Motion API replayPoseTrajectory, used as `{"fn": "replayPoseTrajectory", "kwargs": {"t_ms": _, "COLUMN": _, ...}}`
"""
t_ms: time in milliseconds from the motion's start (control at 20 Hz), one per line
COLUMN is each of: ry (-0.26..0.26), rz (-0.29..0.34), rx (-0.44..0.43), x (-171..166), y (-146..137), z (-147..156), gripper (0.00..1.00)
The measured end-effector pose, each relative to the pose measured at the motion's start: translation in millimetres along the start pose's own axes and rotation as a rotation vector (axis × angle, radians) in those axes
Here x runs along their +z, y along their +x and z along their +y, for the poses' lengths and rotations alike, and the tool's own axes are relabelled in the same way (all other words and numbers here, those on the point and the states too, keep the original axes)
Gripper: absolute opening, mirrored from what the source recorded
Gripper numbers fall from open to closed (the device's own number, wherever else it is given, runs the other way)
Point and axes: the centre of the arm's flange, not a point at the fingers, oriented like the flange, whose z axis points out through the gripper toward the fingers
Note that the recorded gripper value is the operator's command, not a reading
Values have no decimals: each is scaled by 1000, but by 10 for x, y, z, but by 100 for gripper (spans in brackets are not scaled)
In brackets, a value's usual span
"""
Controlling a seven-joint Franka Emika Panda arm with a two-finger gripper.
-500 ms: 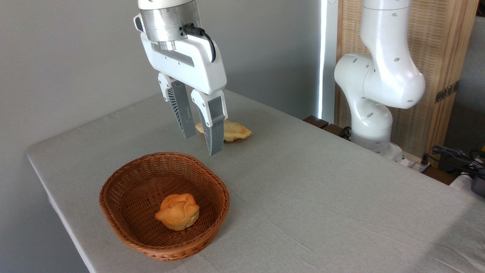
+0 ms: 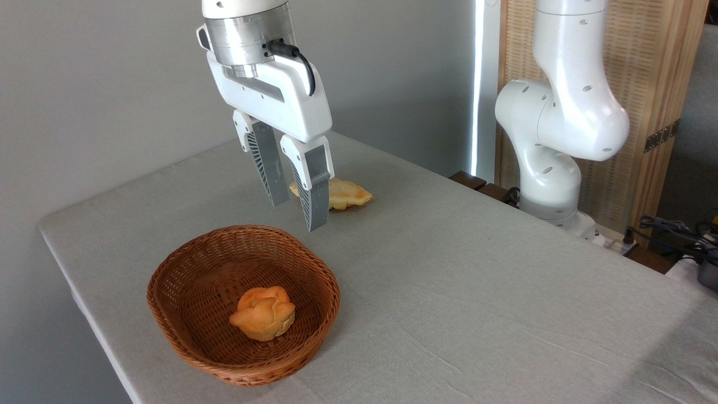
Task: Put bread into the basket
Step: 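Move the open gripper over the long golden bread roll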
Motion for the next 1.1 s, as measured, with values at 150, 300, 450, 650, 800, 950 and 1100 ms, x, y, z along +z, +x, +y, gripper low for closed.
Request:
{"fn": "replayPoseTrajectory", "kwargs": {"t_ms": 150, "ry": -1, "rz": -1, "rx": 4, "x": 6, "y": 12, "z": 10, "gripper": 100}}
{"fn": "replayPoseTrajectory", "kwargs": {"t_ms": 300, "ry": -6, "rz": -1, "rx": 18, "x": 19, "y": 57, "z": 62, "gripper": 100}}
{"fn": "replayPoseTrajectory", "kwargs": {"t_ms": 450, "ry": -45, "rz": 5, "rx": 66, "x": 112, "y": 236, "z": 291, "gripper": 100}}
{"fn": "replayPoseTrajectory", "kwargs": {"t_ms": 650, "ry": -82, "rz": -11, "rx": 201, "x": 306, "y": 617, "z": 972, "gripper": 100}}
{"fn": "replayPoseTrajectory", "kwargs": {"t_ms": 800, "ry": -60, "rz": 12, "rx": 282, "x": 411, "y": 730, "z": 1435, "gripper": 100}}
{"fn": "replayPoseTrajectory", "kwargs": {"t_ms": 950, "ry": -47, "rz": 26, "rx": 353, "x": 453, "y": 724, "z": 1850, "gripper": 100}}
{"fn": "replayPoseTrajectory", "kwargs": {"t_ms": 1100, "ry": -54, "rz": 6, "rx": 529, "x": 561, "y": 612, "z": 2528, "gripper": 100}}
